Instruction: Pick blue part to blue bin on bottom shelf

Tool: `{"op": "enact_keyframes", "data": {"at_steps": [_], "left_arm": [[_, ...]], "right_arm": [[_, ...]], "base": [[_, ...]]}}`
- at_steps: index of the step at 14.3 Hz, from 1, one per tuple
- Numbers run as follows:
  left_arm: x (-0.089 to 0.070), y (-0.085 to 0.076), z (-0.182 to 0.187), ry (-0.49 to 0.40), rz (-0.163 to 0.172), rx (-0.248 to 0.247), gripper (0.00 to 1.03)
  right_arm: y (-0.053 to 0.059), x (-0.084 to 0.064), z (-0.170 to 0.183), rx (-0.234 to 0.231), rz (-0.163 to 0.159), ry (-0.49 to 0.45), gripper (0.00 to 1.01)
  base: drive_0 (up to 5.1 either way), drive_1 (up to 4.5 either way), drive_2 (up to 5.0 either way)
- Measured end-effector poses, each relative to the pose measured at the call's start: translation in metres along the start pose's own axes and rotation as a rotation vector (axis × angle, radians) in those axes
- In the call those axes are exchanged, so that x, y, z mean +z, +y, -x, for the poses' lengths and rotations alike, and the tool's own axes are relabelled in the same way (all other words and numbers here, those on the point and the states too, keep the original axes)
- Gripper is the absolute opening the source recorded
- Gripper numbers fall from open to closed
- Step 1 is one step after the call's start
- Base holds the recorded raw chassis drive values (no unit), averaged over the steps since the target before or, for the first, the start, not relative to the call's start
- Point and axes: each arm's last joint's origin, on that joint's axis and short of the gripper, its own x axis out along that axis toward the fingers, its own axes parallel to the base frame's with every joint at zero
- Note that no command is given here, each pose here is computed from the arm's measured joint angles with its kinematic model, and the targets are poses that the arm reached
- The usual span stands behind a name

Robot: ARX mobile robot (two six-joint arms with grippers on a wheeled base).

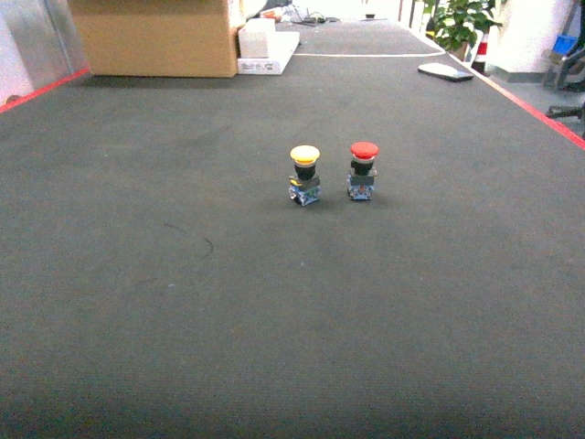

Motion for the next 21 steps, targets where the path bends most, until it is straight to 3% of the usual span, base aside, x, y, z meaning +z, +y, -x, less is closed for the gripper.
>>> {"op": "enact_keyframes", "data": {"at_steps": [21], "left_arm": [[0.0001,0.0006,-0.0001,-0.002,0.001,0.006,0.43]], "right_arm": [[0.0000,0.0001,0.0000,0.000,0.000,-0.002,0.98]], "base": [[-0.2,-0.17,-0.2]]}}
